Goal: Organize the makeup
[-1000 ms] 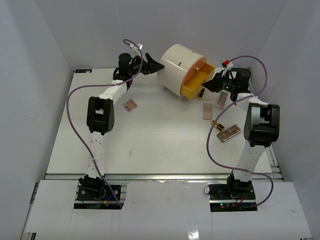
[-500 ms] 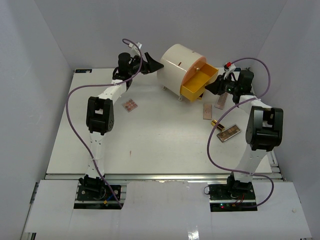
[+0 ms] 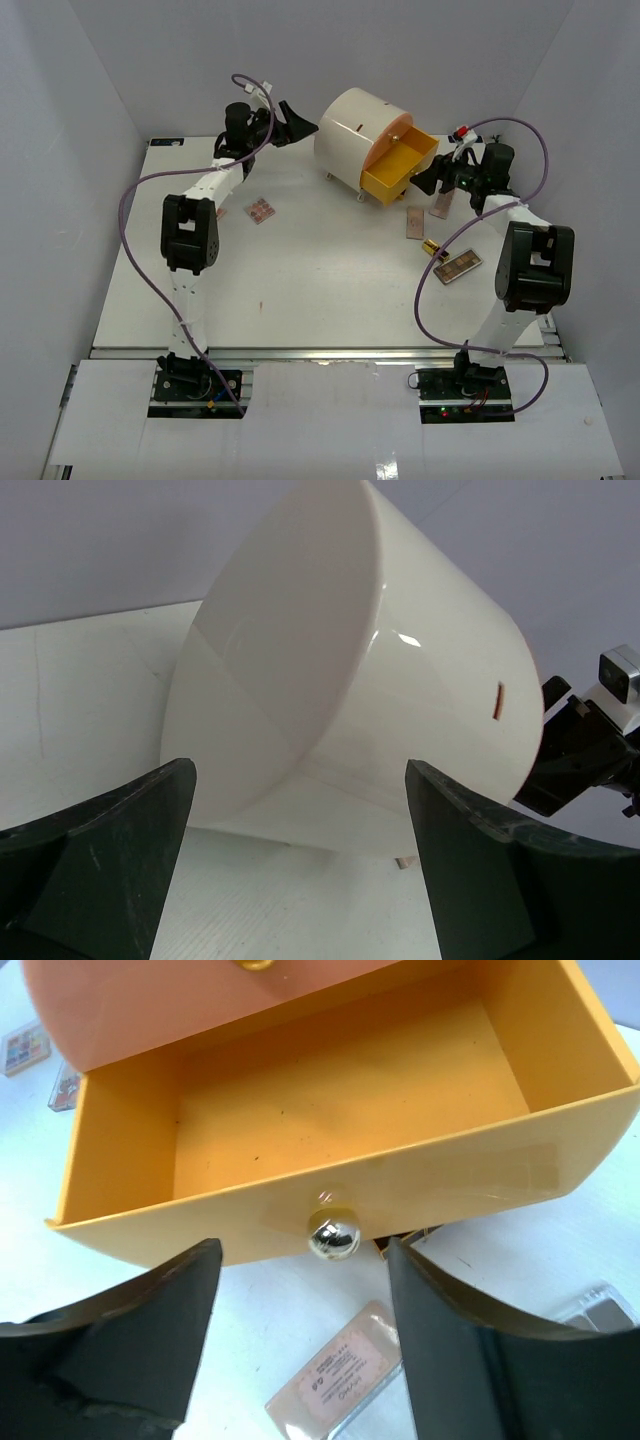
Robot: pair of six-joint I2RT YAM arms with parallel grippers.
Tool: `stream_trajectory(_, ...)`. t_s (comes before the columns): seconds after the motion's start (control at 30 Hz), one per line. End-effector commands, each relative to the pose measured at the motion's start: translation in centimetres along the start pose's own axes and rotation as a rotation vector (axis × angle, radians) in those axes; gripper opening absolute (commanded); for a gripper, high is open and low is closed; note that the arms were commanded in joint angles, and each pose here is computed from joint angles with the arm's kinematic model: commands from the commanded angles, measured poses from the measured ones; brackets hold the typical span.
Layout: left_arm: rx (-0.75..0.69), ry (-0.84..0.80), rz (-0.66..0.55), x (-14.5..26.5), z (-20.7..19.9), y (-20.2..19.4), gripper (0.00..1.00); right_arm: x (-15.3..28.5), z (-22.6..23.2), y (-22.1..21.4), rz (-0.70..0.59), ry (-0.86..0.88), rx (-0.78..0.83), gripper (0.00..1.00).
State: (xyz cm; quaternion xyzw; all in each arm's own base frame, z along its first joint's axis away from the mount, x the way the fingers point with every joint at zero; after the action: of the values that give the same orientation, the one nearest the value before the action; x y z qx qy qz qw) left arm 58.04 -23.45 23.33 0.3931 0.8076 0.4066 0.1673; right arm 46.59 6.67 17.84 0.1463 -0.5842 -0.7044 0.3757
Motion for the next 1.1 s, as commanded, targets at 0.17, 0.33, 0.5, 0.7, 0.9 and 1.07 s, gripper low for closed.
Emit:
stream_trajectory(0.17, -0.148, 0.099, -0.199, 8.6, -5.6, 9.5, 0.98, 5.3, 2.7, 2.3, -0.003, -0.056, 0.143, 0.84)
stream_trajectory(0.33, -0.171, 0.207, -0.19, 13.1, -6.8, 8.2, 0.98, 8.2, 5.0, -0.3, 0.142, -0.029, 0.219, 0.89)
stream_trajectory(0.5, -0.12, 0.296, -0.071, 17.2, -6.0, 1.5, 0.98, 11.6, 6.8, -4.6, 0.335, -0.023, 0.338, 0.91)
stream_trajectory(0.7, -0.148, 0.316, 0.011, 22.0, -7.4, -4.5, 0.98, 13.4, 6.5, -8.6, 0.491, -0.027, 0.39, 0.91)
stream_trajectory(0.9, -0.205, 0.299, 0.024, 24.5, -9.0, -6.8, 0.98, 13.0, 4.1, -11.8, 0.608, -0.089, 0.346, 0.89)
stream_trajectory(1.07, -0.218, 0.289, 0.006, 24.9, -9.8, -6.3, 0.98, 12.5, 2.4, -12.8, 0.641, -0.161, 0.356, 0.89)
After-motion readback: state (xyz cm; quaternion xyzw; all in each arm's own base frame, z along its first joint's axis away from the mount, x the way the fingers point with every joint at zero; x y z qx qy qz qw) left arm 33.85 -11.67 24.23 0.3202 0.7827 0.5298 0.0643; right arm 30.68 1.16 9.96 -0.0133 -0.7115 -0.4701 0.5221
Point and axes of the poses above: each gripper's point midway between its finger pads, its own x axis back along the fingers, its own z axis along the line the jaws close on, y = z × x, the point moved 3 cm from there along x, back along the fingers, and after that the axes turned 2 degrees about -x, right-handed, at the moved point
